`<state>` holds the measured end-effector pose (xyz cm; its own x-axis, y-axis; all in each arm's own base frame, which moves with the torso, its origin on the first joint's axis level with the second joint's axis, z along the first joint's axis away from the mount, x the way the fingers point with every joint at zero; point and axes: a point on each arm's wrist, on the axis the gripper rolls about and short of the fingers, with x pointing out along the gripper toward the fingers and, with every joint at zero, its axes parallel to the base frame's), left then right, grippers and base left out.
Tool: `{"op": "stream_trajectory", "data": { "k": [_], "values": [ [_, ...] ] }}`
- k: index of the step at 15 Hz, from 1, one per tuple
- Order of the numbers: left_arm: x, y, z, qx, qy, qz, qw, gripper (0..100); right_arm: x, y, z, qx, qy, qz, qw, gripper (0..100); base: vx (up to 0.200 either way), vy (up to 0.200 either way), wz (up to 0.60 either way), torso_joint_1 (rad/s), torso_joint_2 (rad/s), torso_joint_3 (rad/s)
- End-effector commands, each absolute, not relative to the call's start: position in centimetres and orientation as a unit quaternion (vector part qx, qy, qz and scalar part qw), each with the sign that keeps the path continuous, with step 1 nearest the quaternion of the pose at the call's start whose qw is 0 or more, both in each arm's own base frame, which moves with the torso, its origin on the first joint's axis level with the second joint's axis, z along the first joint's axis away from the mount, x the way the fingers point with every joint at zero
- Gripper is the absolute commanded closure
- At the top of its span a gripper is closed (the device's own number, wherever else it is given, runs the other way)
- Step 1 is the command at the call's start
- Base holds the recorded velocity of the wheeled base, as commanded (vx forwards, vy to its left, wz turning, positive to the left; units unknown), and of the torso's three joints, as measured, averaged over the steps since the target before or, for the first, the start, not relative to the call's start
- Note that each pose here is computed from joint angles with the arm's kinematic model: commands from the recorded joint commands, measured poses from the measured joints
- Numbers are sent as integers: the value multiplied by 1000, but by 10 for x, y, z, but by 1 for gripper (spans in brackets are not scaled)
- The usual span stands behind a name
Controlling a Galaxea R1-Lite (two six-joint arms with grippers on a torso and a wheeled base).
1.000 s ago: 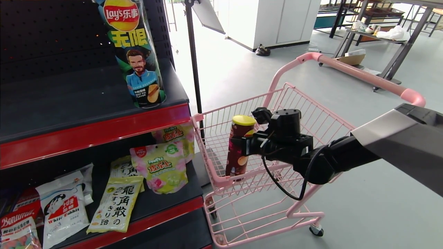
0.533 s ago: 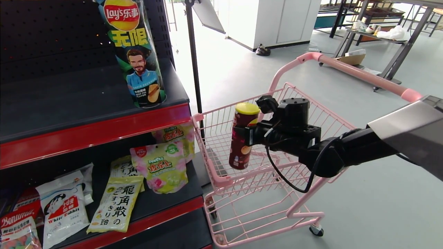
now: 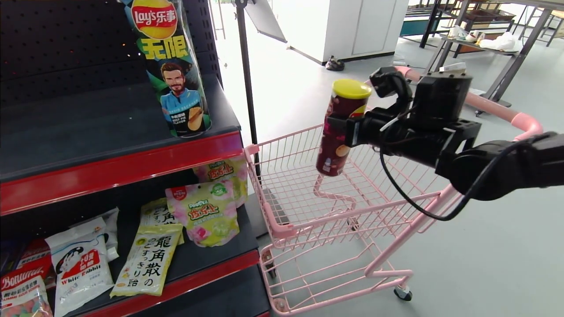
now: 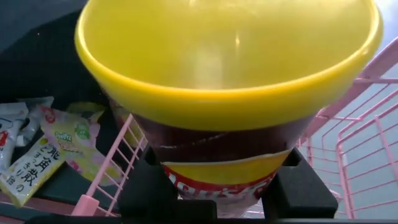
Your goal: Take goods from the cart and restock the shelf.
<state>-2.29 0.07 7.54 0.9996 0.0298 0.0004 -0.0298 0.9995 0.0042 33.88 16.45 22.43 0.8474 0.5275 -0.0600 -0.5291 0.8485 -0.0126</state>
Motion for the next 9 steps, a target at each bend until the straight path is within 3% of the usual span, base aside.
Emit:
{"op": "stream_trajectory", "data": {
  "k": [1, 5, 7, 9],
  "values": [
    [-23, 1, 75, 2, 1, 15, 1000, 0, 300, 142, 280, -13, -29, 254, 967, 100, 0, 0, 0, 0, 0, 0],
    [-23, 1, 75, 2, 0, 15, 1000, 0, 246, 115, 303, -24, -49, 220, 974, 100, 0, 0, 0, 0, 0, 0],
    [-23, 1, 75, 2, 1, 15, 1000, 0, 223, 104, 297, -29, -38, 212, 976, 100, 0, 0, 0, 0, 0, 0],
    [-23, 1, 75, 2, 1, 15, 1000, 0, 184, 77, 283, -49, -21, 133, 990, 100, 0, 0, 0, 0, 0, 0]
  ]
}}
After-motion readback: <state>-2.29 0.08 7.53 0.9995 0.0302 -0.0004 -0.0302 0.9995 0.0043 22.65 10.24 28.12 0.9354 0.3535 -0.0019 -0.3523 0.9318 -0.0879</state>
